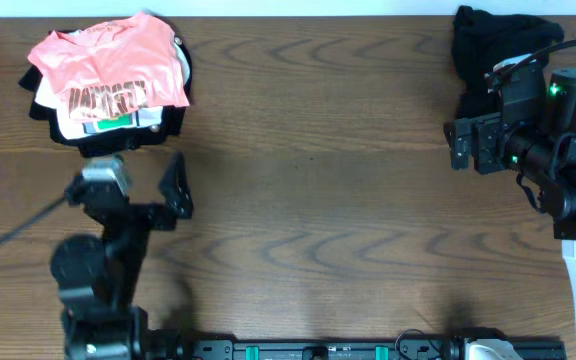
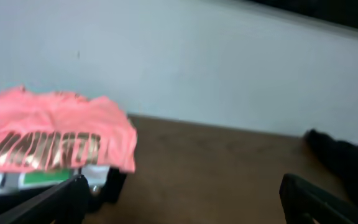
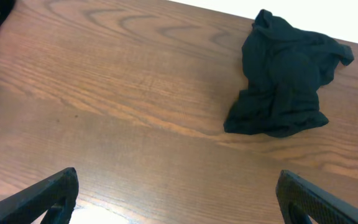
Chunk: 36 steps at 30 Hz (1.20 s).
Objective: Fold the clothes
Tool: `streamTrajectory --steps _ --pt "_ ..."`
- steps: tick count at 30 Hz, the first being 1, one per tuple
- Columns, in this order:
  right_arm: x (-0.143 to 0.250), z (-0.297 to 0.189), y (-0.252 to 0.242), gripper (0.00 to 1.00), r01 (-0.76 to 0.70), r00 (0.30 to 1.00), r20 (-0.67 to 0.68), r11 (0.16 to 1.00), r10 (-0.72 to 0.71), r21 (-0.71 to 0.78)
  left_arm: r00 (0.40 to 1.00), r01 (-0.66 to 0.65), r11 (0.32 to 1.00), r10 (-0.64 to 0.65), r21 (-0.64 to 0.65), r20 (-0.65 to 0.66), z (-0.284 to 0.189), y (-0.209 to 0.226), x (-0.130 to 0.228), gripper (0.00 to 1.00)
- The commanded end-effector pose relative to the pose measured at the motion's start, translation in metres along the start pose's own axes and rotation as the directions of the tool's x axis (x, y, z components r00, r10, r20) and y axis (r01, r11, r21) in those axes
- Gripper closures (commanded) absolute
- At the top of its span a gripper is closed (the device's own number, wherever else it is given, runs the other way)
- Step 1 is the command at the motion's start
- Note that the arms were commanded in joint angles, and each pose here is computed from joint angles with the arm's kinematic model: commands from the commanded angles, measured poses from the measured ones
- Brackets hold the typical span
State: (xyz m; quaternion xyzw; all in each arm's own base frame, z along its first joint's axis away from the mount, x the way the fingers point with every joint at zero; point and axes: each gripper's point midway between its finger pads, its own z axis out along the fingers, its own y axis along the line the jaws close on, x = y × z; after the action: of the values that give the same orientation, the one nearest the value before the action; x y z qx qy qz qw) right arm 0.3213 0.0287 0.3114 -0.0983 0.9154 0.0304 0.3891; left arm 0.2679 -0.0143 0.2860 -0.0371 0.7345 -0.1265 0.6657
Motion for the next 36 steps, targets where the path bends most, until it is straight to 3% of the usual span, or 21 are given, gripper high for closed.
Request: streamTrajectory --steps 1,6,16,25,36 --pt "-0.003 -0.004 0.002 0.01 0.018 1.000 0.012 1.000 -0.018 0.001 1.000 -0.019 1.000 0.018 0.004 0.022 -0.005 0.004 0.025 0.02" --pt "-0.003 -0.004 0.002 0.01 0.018 1.000 0.012 1.000 -0.018 0.001 0.999 -0.023 1.000 0.023 -0.001 0.041 -0.012 0.011 0.059 0.02" --pt "-0.003 -0.004 0.002 0.01 0.018 1.000 0.012 1.000 -0.018 0.001 0.992 -0.041 0.999 0.040 0.012 0.120 -0.018 0.018 0.091 0.02" --pt "-0.003 -0.004 0.002 0.01 0.019 1.000 0.012 1.000 -0.019 0.001 0.999 -0.006 0.999 0.005 -0.032 -0.034 -0.013 0.032 0.140 0.02" --pt "-0.003 -0.004 0.002 0.01 0.018 1.000 0.012 1.000 -0.018 0.001 0.999 -0.004 0.999 0.003 -0.033 -0.042 -0.013 0.032 0.142 0.02"
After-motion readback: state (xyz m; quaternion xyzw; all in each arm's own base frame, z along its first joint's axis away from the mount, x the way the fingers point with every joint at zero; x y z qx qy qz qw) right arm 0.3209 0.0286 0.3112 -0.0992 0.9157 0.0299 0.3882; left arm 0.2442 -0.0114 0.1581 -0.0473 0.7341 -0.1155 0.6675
